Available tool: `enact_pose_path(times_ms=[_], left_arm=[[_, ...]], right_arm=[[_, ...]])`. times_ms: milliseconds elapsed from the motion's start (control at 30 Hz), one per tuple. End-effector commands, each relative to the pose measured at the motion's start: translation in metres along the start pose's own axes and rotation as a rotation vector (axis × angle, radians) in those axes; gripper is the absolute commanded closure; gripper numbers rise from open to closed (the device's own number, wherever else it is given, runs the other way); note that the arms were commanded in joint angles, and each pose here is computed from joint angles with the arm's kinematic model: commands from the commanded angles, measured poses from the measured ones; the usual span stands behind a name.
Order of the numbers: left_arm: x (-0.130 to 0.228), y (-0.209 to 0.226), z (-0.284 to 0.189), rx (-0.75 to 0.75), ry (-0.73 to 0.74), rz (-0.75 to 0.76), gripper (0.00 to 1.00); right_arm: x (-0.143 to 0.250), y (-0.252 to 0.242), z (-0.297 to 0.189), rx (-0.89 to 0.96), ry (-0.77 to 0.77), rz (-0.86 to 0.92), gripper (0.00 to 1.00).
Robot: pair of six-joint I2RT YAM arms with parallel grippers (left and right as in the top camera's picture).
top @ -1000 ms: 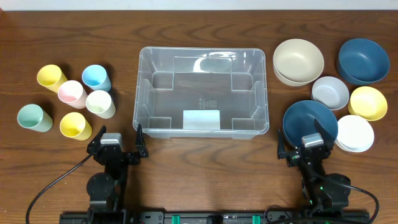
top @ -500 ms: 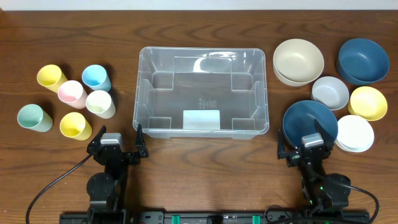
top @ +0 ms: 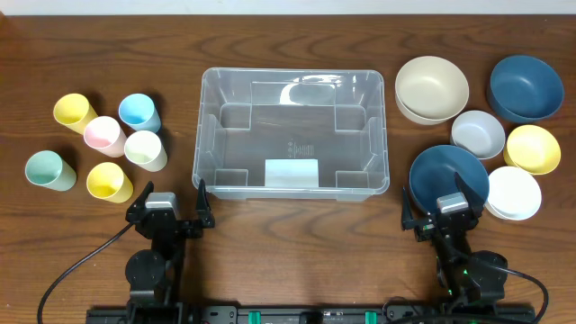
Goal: Pack container
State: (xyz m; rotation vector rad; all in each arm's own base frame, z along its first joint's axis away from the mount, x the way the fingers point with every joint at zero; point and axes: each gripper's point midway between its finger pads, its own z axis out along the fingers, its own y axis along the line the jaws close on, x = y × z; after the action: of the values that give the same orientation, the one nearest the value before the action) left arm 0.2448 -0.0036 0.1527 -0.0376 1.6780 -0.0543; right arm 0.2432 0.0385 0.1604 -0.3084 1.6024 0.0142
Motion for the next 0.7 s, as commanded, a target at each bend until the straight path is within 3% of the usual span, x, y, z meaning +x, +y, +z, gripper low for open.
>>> enact_pose_path(times_ms=[0,200,333,533,667], left_arm=[[0.016,0.002,0.001,-0.010,0.046,0.015,0.02],[0.016,0.002,0.001,-0.010,0.046,0.015,0.02],[0.016,0.002,0.001,-0.010,0.046,0.015,0.02],[0.016,0.002,0.001,-0.010,0.046,0.015,0.02],[0.016,0.002,0.001,-0.010,0.046,0.015,0.02]], right_arm=[[0.000,-0.002,0.000,0.010,0.000,-0.010,0.01],[-0.008,0.020,-0.002,-0.122,-0.042,0.028,0.01],[-0.036,0.036,-0.009,-0.231,-0.128,0.051,0.01],[-0.109,0.012,-0.030,-0.144,-0.202,0.056,0.01],[-0.160,-0.006,-0.038,-0.095,-0.117,0.002,0.01]])
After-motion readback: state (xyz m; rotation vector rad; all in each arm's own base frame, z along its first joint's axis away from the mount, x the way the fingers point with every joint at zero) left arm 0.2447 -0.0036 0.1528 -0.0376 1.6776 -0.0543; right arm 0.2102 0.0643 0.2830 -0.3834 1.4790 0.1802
